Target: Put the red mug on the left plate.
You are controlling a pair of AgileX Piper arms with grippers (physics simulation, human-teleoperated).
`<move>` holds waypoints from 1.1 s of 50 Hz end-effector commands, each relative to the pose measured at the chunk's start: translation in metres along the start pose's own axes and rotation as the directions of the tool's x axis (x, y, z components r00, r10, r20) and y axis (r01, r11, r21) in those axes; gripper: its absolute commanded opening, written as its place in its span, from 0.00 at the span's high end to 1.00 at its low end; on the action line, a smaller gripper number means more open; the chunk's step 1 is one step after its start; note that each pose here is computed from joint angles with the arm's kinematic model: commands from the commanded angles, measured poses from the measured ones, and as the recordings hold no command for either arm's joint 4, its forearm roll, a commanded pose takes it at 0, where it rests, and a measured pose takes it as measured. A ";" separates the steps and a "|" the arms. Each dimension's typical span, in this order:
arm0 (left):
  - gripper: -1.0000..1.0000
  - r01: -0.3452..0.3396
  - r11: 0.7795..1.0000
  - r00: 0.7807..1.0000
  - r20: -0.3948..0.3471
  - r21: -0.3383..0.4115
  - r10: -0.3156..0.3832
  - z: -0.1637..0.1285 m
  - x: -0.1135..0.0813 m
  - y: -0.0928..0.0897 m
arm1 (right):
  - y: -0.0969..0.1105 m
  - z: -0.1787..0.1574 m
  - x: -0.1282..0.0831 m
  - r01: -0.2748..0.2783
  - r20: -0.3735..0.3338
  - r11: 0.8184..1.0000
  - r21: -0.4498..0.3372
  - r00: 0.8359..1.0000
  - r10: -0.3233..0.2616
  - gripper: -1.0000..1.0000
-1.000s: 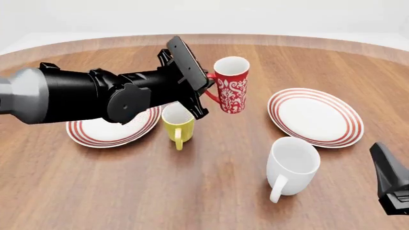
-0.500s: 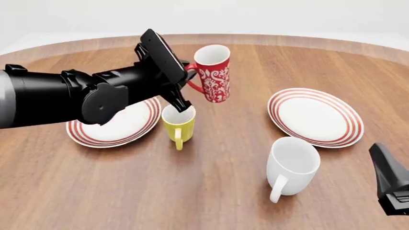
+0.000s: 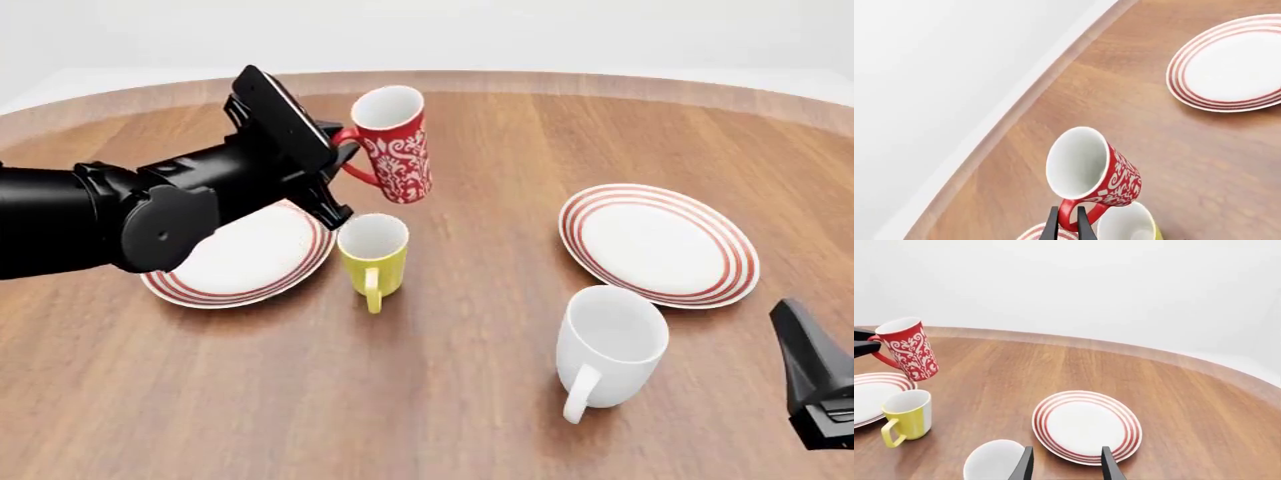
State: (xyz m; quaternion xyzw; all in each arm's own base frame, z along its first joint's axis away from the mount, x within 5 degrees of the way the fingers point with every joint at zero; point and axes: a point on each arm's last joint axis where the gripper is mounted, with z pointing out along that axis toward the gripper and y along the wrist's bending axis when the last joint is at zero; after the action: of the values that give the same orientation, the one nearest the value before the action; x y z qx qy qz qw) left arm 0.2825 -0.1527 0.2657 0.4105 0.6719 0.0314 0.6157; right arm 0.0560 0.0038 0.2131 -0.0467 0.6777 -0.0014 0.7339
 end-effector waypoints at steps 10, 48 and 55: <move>1.00 0.015 0.996 0.999 -0.049 -0.090 -0.019 -0.018 0.028 0.018 | 0.000 0.000 0.000 -0.001 -0.002 1.000 0.000 1.000 0.001 0.00; 1.00 0.041 0.973 0.985 -0.156 -0.229 -0.078 -0.043 0.080 0.042 | 0.000 0.000 0.000 -0.003 -0.006 1.000 0.000 1.000 0.003 0.00; 1.00 0.027 0.968 0.983 -0.171 -0.250 -0.072 -0.048 0.095 0.038 | 0.000 0.000 0.000 -0.001 -0.004 1.000 -0.002 1.000 0.001 0.00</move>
State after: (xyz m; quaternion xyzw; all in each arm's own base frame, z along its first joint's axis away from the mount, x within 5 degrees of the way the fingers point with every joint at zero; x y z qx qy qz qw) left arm 0.2750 -0.0625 0.2334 0.3211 0.7224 0.1175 0.6011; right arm 0.0561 0.0038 0.2128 -0.0463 0.6794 -0.0006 0.7323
